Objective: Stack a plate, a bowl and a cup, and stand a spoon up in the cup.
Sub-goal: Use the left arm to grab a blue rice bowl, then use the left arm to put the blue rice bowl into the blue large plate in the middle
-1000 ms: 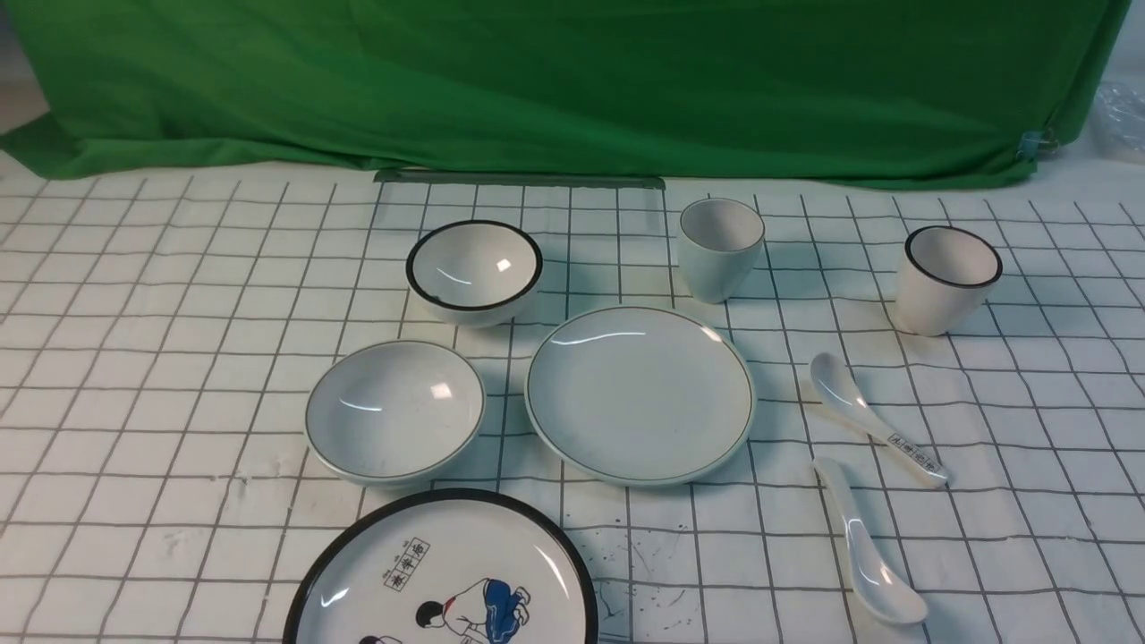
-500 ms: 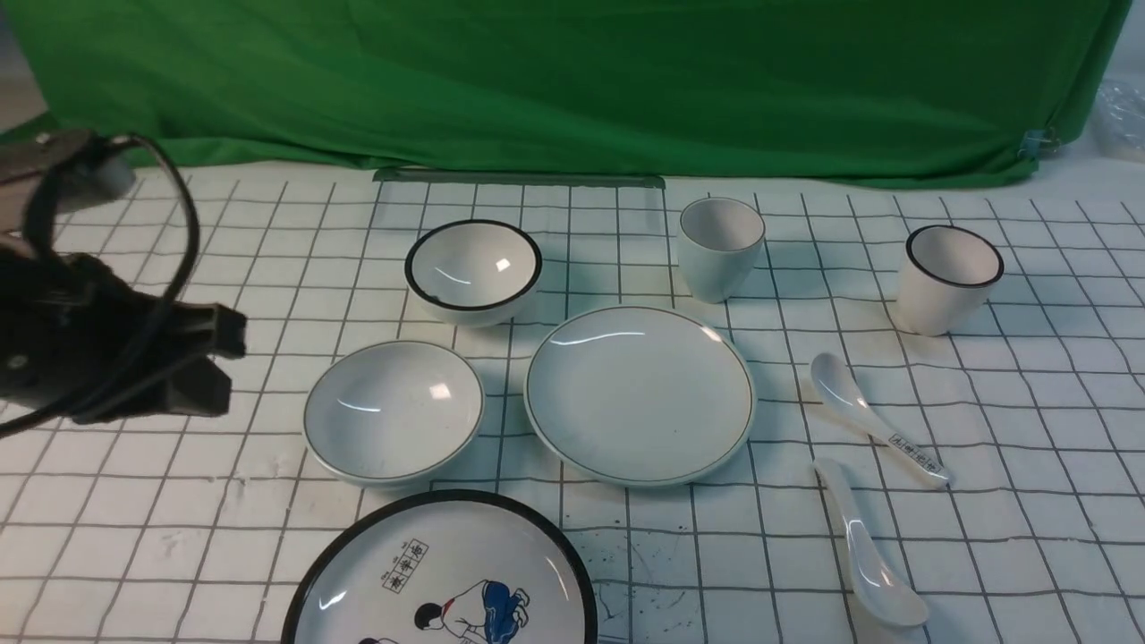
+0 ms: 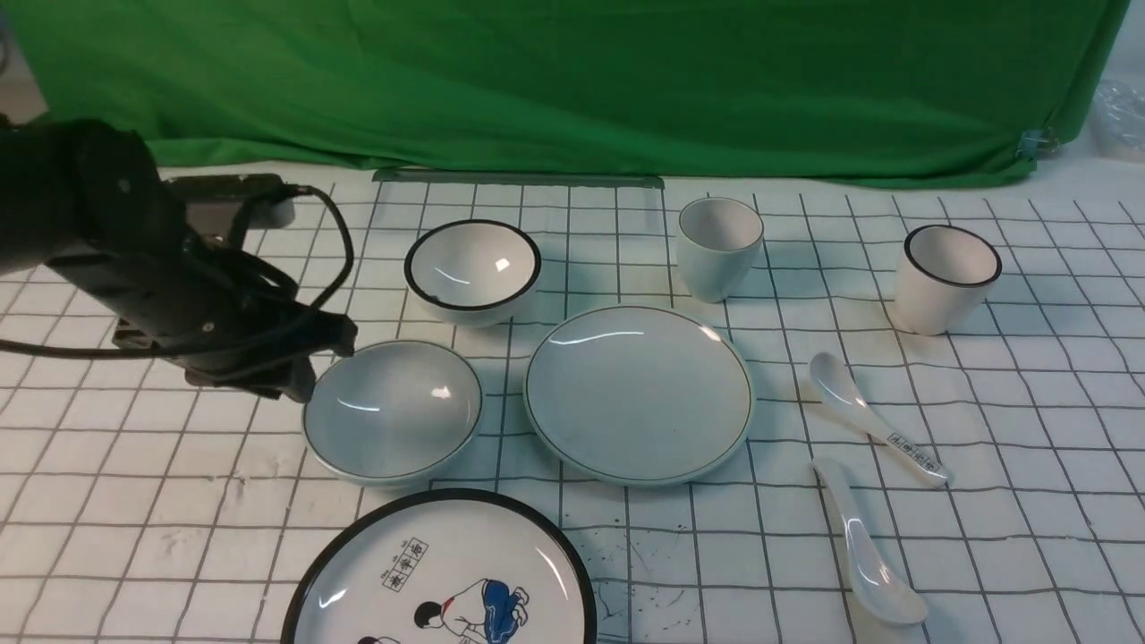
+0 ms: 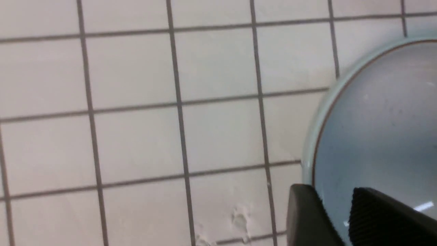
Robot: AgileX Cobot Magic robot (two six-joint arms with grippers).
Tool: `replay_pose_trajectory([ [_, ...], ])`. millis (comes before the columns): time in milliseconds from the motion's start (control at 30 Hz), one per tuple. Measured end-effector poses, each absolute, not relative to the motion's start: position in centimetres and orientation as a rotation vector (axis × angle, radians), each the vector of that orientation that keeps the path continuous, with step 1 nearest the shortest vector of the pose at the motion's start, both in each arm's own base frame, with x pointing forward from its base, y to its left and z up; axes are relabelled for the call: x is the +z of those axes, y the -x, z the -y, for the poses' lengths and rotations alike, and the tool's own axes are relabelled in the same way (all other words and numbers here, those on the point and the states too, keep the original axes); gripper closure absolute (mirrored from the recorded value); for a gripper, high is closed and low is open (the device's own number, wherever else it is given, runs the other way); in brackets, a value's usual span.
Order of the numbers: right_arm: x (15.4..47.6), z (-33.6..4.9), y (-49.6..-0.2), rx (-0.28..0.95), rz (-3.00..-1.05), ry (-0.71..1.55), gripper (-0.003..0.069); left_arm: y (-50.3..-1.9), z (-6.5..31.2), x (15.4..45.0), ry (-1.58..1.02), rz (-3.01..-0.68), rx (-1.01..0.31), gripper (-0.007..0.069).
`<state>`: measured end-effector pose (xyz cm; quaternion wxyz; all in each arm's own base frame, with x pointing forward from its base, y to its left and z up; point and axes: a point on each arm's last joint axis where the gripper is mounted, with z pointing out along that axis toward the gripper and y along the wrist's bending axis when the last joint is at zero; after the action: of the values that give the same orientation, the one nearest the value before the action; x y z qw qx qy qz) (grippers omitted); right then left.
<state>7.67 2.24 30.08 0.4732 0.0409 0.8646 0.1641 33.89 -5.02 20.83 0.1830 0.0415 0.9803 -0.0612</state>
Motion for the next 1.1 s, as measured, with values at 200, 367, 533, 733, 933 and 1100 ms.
replay_pose_trajectory([
  [200, 31.7, -3.2, -12.2, 0.323, -2.387, 0.052, 0.0627, -35.4, 5.2, 18.0, -0.100, -2.794, -0.169, 0.0160],
  [367, 31.6, -3.4, -13.9, 0.316, -2.403, 0.058, 0.0624, -35.7, 5.2, 16.5, -0.090, -2.829, -0.171, 0.0200],
  [533, 31.9, -3.5, -14.2, 0.316, -2.359, 0.058, 0.0622, -35.5, 5.5, 16.5, -0.065, -2.851, -0.203, 0.0492],
  [733, 32.2, -3.5, -14.6, 0.307, -2.332, 0.071, 0.0622, -35.2, 5.9, 18.5, 0.024, -2.819, -0.311, 0.0587],
  [933, 33.2, -4.0, -17.7, 0.302, -2.402, 0.084, 0.0622, -33.9, 8.5, 22.6, -0.061, -2.710, -0.386, 0.0587],
  [1100, 34.7, -5.0, -23.9, 0.282, -2.480, 0.145, 0.0608, -34.7, 14.1, 25.0, -0.201, -2.620, -0.492, 0.0587],
])
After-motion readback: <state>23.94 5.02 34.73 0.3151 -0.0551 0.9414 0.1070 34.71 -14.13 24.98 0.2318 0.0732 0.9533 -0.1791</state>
